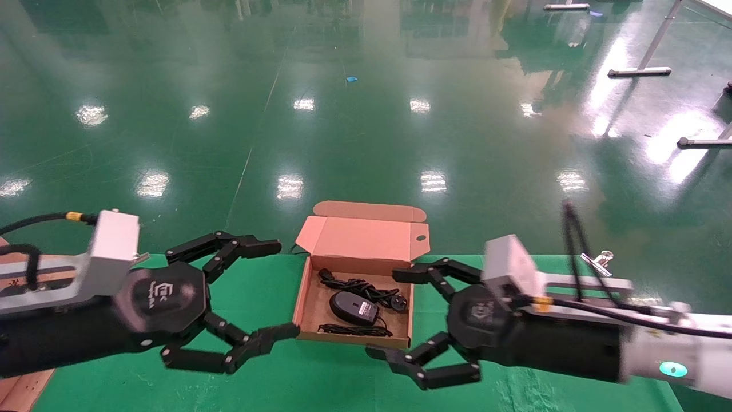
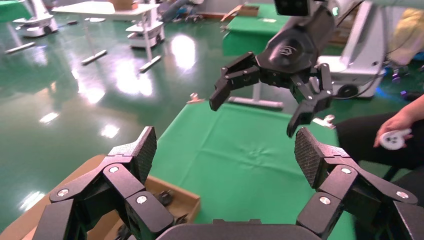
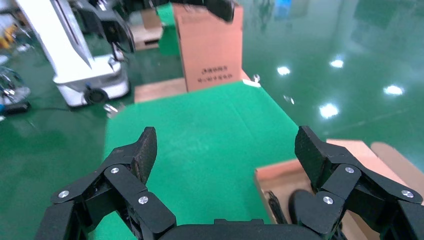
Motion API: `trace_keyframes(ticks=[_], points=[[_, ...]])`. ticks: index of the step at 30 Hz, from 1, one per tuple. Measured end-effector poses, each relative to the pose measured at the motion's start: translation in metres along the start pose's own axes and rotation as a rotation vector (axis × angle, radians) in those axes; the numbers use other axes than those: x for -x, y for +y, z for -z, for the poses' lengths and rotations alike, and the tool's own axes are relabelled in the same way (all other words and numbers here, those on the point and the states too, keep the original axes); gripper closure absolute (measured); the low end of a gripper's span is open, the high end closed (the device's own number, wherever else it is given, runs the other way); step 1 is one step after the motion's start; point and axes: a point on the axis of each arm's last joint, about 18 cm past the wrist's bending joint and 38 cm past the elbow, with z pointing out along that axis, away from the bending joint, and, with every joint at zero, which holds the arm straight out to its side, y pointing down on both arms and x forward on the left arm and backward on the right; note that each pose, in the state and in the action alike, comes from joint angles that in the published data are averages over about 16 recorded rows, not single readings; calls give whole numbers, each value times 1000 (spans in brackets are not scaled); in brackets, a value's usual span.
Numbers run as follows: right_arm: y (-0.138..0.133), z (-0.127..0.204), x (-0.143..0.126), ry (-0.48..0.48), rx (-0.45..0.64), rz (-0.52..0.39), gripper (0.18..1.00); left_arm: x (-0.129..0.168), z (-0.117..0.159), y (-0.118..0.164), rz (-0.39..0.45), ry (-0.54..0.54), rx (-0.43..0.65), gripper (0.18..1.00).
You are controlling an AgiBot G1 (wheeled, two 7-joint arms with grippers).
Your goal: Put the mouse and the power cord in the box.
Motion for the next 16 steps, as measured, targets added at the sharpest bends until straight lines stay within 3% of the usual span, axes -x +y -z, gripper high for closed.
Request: trace_keyframes(ticks=[9, 16], points=[[-32, 49, 28, -57, -83, 13, 178, -29, 8, -22, 18, 86, -49, 184], [-45, 67, 40, -84, -105, 27, 178, -40, 12, -30, 23, 121, -62, 184]])
